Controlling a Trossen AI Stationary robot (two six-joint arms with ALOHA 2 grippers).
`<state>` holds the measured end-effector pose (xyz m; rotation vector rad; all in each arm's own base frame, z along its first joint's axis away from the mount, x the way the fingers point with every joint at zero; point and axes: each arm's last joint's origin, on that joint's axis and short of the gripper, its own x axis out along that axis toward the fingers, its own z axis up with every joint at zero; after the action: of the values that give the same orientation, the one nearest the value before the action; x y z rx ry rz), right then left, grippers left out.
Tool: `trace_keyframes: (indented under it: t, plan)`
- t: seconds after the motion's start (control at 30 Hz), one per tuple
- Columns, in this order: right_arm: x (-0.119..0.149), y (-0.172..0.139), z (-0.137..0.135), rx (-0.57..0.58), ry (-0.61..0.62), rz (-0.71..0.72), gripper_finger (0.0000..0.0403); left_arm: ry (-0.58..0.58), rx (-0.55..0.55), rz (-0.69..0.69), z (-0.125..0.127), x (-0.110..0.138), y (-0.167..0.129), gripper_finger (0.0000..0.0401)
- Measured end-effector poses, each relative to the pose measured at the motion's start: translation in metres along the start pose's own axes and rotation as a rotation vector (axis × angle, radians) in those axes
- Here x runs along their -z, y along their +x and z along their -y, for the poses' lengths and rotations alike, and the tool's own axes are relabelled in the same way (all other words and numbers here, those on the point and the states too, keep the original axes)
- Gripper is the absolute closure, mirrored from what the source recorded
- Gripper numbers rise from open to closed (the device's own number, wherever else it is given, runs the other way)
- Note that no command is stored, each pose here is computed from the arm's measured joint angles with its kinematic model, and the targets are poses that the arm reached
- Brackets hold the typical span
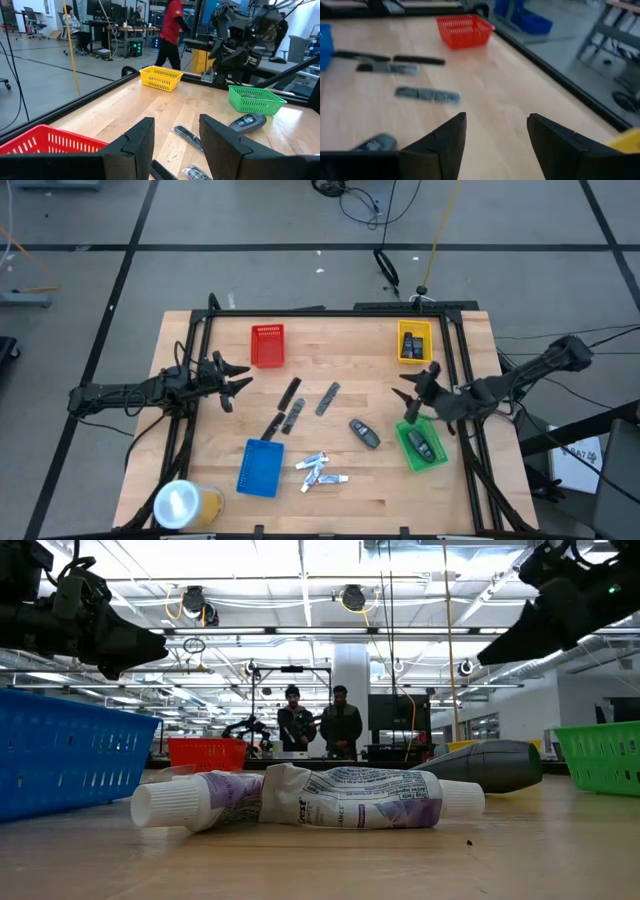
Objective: Pick & Place Travel size toiletries
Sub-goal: Put the gray deodorant into the green basket
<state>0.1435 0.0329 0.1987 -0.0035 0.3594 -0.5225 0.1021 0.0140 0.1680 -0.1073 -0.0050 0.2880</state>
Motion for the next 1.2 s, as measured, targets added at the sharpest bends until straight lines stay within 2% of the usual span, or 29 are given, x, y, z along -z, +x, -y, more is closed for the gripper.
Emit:
trace_keyframes:
  t: [0.2, 0.37, 0.5, 0.63, 0.83, 1.03, 1.2]
  plan:
    - [0.017, 0.017, 0.017, -0.095, 0.033, 0.141, 0.0207, 0.000, 0.000, -0.001, 0.000, 0.000, 0.000, 0.0247]
    - [0.027, 0.026, 0.034, -0.116, 0.047, 0.150, 0.0207, 0.000, 0.000, 0.000, 0.000, 0.000, 0.000, 0.0247]
    - [0.023, 0.031, 0.044, -0.174, 0.032, 0.182, 0.0207, 0.000, 0.000, 0.000, 0.000, 0.000, 0.000, 0.0247]
    - [0.020, 0.036, 0.055, -0.186, 0.033, 0.206, 0.0207, 0.000, 0.000, 0.000, 0.000, 0.000, 0.000, 0.0247]
    - [0.030, 0.038, 0.064, -0.238, 0.074, 0.266, 0.0207, 0.000, 0.000, 0.000, 0.000, 0.000, 0.000, 0.0247]
    - [0.024, 0.034, 0.062, -0.373, 0.027, 0.380, 0.0207, 0.000, 0.000, -0.001, 0.000, 0.000, 0.000, 0.0247]
    - [0.012, 0.026, 0.059, -0.543, 0.069, 0.498, 0.0207, 0.000, 0.000, 0.000, 0.000, 0.000, 0.000, 0.0247]
